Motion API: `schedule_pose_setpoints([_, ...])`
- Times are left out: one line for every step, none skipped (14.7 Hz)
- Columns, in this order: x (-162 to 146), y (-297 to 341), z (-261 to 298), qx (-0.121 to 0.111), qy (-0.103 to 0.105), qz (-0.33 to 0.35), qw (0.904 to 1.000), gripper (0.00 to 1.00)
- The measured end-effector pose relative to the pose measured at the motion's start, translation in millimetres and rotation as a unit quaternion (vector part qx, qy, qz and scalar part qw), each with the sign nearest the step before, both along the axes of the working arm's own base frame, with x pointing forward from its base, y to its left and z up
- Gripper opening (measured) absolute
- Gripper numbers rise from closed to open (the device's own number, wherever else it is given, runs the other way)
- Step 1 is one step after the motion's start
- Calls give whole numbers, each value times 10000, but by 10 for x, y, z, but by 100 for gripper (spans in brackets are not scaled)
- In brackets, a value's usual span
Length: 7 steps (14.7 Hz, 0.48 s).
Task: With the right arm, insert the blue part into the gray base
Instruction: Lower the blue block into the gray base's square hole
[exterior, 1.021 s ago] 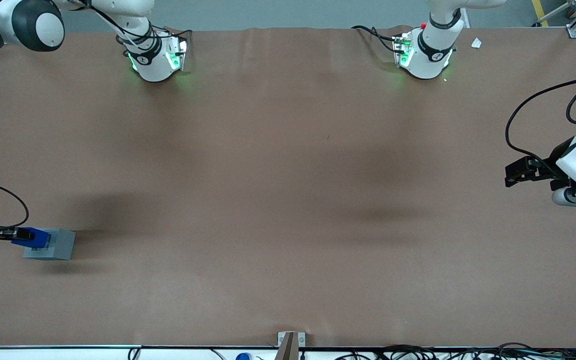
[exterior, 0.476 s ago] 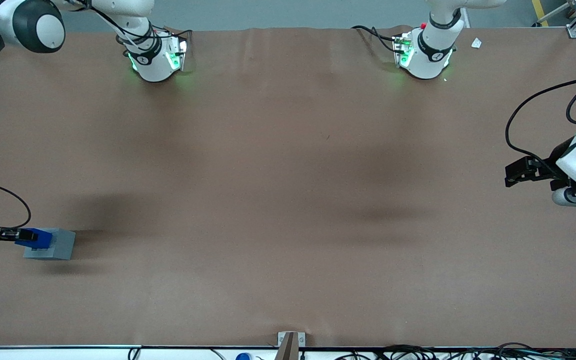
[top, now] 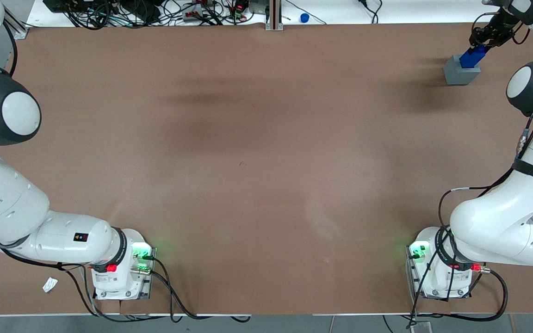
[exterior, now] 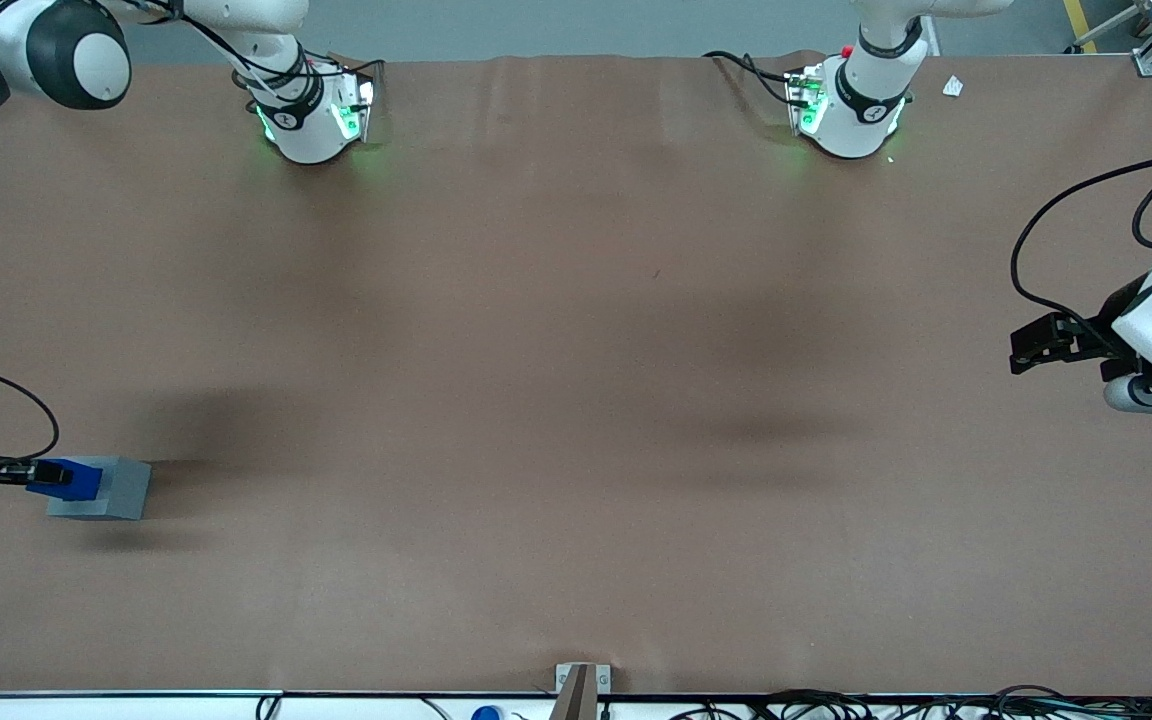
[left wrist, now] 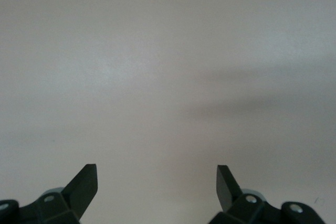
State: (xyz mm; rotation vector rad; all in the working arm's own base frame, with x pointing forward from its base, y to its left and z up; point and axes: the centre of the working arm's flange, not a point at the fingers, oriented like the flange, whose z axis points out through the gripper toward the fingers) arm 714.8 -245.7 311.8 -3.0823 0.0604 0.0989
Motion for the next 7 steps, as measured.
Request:
schedule_pose_setpoints([0,-2,-11,1,5,-1,10000,51])
schedule_pose_setpoints([0,-5,-24,2,12,-3,10000,51])
schedule_pose_setpoints([2,-10,-37,1,15,-6,10000,51])
schedule_pose_setpoints([5,-14,-46,0,16,-8,10000,51])
schedule_pose_setpoints([8,-16,-55,0,17,-8,10000,51])
schedule_pose_setpoints([12,-19,-63,0,17,-9,10000,51])
schedule_pose_setpoints([11,-26,-73,0,20,-14,10000,51])
